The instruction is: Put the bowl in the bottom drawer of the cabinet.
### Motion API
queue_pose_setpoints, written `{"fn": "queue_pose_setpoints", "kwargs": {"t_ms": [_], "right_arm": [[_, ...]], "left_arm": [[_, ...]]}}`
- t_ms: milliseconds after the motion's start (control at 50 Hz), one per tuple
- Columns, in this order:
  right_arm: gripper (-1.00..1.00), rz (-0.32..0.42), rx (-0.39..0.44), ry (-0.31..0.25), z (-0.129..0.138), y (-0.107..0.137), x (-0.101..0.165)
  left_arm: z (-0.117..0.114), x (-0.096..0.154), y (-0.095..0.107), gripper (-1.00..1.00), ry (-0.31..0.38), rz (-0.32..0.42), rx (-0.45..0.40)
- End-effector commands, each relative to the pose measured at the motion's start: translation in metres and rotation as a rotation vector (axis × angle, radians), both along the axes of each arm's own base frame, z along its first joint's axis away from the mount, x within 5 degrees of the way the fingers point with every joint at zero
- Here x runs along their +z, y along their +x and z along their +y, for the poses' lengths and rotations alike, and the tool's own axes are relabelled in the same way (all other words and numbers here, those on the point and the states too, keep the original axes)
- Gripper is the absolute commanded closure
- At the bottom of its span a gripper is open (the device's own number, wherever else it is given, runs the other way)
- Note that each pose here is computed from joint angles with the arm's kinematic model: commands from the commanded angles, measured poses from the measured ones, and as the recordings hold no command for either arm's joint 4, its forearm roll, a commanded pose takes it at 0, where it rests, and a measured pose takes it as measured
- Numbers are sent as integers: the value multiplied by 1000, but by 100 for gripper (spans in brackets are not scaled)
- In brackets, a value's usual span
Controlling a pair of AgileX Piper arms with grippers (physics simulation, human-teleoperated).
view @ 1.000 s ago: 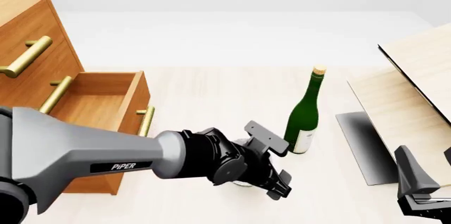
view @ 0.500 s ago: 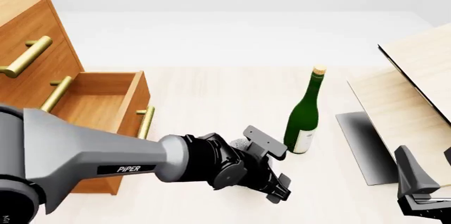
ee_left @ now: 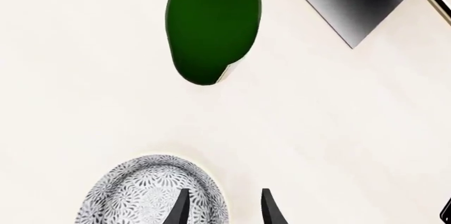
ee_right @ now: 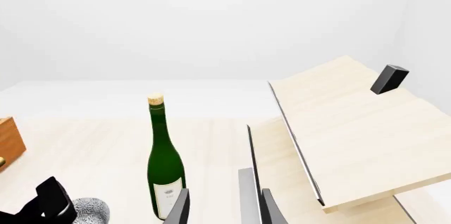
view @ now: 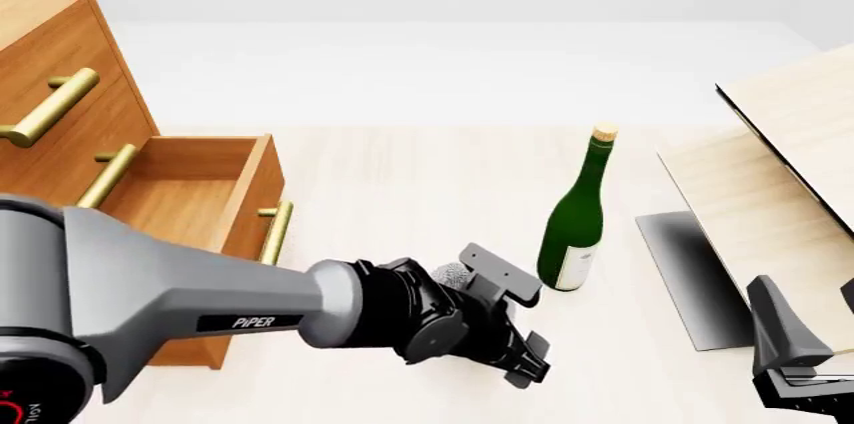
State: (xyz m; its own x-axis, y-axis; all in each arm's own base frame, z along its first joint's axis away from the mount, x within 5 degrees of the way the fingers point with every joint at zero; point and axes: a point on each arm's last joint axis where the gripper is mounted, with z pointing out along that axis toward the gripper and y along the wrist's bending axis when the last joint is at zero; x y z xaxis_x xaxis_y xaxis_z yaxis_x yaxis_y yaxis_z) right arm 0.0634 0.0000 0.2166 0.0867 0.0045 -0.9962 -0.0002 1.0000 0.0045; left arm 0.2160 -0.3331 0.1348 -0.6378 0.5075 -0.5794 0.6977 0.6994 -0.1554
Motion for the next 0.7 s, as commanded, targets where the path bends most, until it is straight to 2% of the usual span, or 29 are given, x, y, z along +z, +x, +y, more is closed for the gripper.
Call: {"fn": "queue_pose_setpoints", "kwargs": {"t_ms": [20, 80, 100, 480, 520, 560, 700], "right_arm": [[-100, 0, 0, 0, 0, 0, 0], [-100, 0, 0, 0, 0, 0, 0], [-100, 0, 0, 0, 0, 0, 0], [-100, 0, 0, 0, 0, 0, 0], [-100, 0, 0, 0, 0, 0, 0], [-100, 0, 0, 0, 0, 0, 0], [-100, 0, 0, 0, 0, 0, 0]], "left_arm": [[0, -2, -1, -100, -4, 4, 7], [3, -1, 3, -100, -6, 0, 15], [3, -1, 3, 100, -7, 1, 16], [11, 13, 12, 100, -17, -32, 20], [13, 19, 13, 100, -28, -41, 22], [14, 29, 7, 100, -71, -38, 44], [18, 38, 9, 100, -82, -60, 41]]}}
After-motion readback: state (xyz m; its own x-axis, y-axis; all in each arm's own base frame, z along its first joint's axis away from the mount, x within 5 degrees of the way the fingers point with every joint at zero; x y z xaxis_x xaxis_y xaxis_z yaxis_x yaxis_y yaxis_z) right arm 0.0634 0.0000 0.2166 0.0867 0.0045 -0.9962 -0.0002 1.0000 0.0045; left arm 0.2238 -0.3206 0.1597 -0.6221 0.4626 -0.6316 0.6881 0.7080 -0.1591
